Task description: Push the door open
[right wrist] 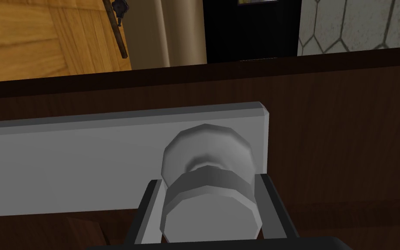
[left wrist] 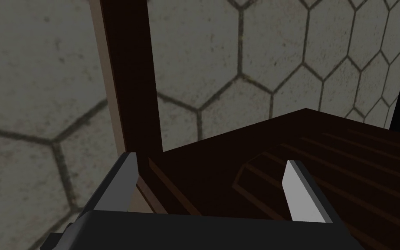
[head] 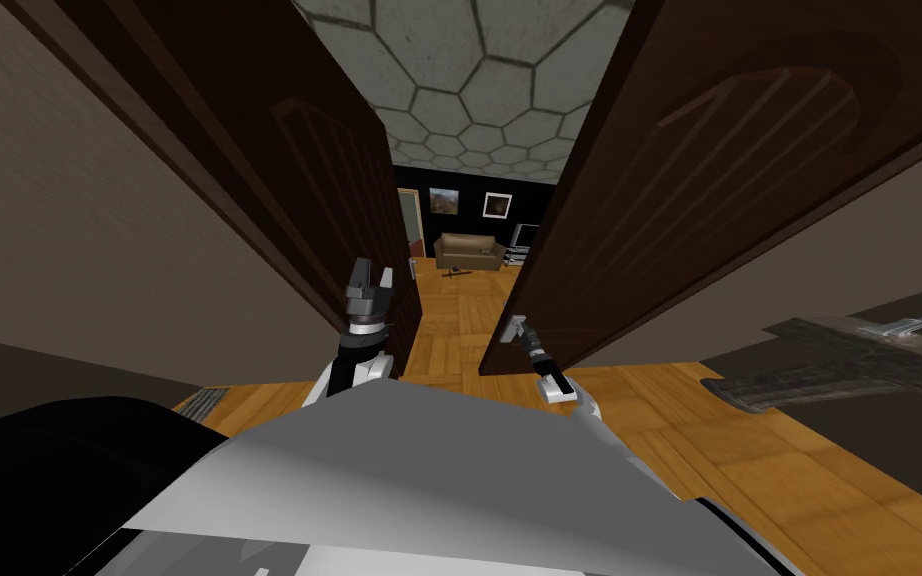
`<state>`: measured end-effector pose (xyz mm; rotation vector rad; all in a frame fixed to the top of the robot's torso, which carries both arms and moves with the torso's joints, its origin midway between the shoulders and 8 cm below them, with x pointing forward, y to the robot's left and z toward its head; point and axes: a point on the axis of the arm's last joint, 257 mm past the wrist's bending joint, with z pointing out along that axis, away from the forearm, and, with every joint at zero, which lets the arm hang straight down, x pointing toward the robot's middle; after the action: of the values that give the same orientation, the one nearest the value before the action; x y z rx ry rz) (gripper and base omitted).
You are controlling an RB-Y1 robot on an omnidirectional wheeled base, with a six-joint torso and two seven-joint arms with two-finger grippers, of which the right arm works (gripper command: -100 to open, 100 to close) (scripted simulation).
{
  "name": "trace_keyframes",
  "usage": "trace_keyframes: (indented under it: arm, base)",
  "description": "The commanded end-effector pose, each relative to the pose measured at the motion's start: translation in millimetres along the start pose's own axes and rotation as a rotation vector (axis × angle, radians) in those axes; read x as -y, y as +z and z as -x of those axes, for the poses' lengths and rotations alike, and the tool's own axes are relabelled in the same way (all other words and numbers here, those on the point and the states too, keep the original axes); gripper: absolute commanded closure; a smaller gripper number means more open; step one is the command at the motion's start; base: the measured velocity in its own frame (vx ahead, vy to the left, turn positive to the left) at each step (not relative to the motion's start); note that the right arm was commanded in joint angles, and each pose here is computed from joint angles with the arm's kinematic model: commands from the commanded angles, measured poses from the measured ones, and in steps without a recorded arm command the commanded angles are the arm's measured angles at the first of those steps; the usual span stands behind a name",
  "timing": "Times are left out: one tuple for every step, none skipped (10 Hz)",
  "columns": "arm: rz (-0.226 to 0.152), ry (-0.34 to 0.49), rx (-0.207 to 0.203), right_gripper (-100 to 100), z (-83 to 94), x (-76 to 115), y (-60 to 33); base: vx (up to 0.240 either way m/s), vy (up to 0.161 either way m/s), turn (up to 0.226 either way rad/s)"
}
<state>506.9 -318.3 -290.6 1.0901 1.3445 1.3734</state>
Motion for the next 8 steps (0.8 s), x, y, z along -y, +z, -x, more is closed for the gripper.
trace_keyframes:
  arm:
    - [-0.009,0.003,-0.001,100,-1.9,5.1,-3.2]
    - [-0.009,0.003,-0.001,100,-1.9,5.1,-3.2]
    - [-0.009,0.003,-0.001,100,-1.9,5.1,-3.2]
    - [0.005,-0.006,0.017,100,4.9,-1.9,4.1]
    - [0.008,-0.01,0.028,100,8.1,-2.9,6.5]
    - [0.011,-0.014,0.041,100,11.7,-4.1,9.2]
    - [0.013,-0.016,0.048,100,13.8,-4.8,10.7]
    - [0.016,-0.02,0.065,100,18.3,-6.1,13.9]
  base:
    - [0.0,0.0,0.0]
    - [0.0,0.0,0.0]
    - [0.0,0.0,0.0]
    - [0.103,0.032,-0.041]
    - [0.169,0.046,-0.047]
    - [0.142,0.063,-0.036]
    - [0.15,0.078,-0.03]
    - [0.163,0.062,-0.037]
